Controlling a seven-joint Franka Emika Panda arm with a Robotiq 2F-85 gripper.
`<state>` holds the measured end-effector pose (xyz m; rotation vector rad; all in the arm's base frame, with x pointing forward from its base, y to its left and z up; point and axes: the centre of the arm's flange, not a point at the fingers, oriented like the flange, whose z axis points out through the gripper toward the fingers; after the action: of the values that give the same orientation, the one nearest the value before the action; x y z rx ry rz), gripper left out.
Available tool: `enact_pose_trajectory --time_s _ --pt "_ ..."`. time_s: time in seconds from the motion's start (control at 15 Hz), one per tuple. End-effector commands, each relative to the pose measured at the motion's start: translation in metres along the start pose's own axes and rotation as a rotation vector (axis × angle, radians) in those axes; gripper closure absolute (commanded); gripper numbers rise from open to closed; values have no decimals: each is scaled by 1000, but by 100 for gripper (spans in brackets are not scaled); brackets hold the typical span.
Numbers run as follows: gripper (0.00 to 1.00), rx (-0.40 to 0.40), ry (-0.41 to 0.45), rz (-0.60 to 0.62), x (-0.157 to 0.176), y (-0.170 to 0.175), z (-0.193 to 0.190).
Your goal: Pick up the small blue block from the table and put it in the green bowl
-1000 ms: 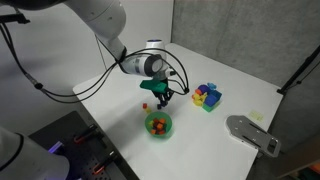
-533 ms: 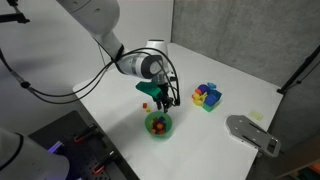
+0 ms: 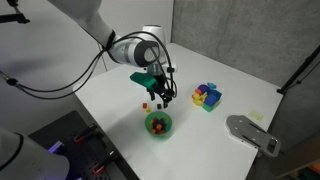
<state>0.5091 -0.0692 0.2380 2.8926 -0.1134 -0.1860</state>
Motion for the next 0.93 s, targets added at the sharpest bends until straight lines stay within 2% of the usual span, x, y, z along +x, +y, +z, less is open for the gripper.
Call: enact_pose_trajectory --time_s 0.0,0.6,0.87 --pt "0 14 13 15 -19 5 -44" --pt "0 186 76 17 -48 -14 -146" --pt "0 220 63 5 -65 -8 -193"
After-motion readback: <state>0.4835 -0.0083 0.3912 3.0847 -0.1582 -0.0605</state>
